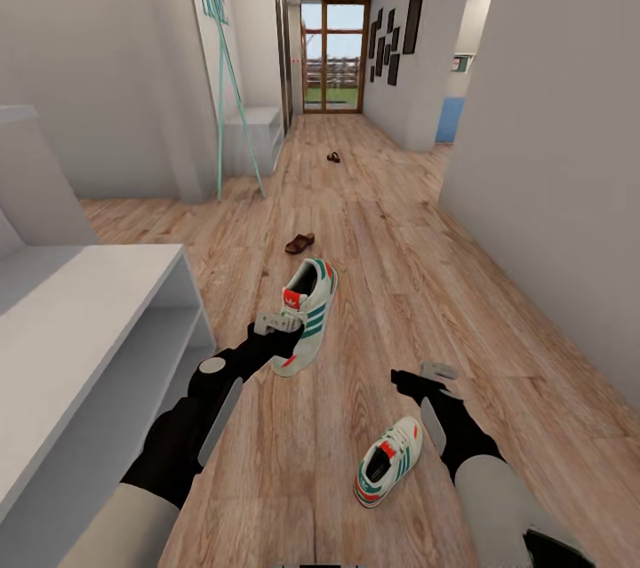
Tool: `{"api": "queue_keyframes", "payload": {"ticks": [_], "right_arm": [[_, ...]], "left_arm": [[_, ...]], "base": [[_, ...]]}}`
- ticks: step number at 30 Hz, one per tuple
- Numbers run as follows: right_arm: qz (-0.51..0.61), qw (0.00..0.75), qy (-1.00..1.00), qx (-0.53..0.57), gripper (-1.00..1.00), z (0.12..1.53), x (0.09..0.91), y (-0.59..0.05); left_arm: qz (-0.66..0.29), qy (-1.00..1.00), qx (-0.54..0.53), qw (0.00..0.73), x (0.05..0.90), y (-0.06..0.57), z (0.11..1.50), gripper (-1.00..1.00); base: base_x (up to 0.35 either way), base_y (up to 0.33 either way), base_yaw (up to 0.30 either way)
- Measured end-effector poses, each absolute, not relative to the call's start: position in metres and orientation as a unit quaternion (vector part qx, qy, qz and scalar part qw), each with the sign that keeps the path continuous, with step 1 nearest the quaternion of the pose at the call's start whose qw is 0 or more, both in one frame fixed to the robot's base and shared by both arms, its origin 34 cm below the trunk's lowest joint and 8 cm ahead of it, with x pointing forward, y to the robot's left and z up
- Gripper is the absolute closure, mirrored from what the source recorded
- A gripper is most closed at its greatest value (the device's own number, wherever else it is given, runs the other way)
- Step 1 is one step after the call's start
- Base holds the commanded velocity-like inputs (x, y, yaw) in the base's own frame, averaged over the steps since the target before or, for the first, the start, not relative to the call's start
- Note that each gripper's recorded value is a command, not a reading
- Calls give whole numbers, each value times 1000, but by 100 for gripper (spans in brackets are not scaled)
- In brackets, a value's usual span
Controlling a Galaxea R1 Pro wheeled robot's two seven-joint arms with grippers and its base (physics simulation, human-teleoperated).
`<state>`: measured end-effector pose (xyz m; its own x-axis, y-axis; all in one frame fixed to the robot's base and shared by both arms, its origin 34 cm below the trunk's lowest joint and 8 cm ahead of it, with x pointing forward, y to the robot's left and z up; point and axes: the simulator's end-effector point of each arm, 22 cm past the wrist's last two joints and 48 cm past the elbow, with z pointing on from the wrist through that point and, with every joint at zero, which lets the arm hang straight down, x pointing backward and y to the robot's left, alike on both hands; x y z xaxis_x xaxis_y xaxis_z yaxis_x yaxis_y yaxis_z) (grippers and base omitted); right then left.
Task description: Pick up the two gym shoes and the two sandals from the corridor floor and place them onto the hallstand (shoe rack) in the corridor, making sure they are on the rack and not on the floor. Arrange them so the two gym shoes are next to each other and the two sandals are next to each other.
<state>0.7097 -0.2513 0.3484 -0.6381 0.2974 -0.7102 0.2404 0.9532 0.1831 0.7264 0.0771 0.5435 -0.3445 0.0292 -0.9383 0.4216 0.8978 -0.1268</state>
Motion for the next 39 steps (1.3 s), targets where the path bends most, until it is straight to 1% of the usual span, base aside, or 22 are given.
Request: {"api": "queue_keyframes", "payload": {"ticks": [5,14,19,39], "right_arm": [[41,392,905,162,-100,345,709,-248],[40,370,893,251,-100,336,699,-261],[43,353,893,275,-100,326,689,-257],[39,326,897,296,-100,294,661,-246]], "left_arm": [[-177,800,141,555,726,77,544,100],[-177,800,141,555,727,77,544,100],[-177,801,141,555,726,77,543,100],[-175,802,131,556,729,85,544,100]], "base": [[0,0,0],[0,0,0],[0,0,0],[0,0,0]]}}
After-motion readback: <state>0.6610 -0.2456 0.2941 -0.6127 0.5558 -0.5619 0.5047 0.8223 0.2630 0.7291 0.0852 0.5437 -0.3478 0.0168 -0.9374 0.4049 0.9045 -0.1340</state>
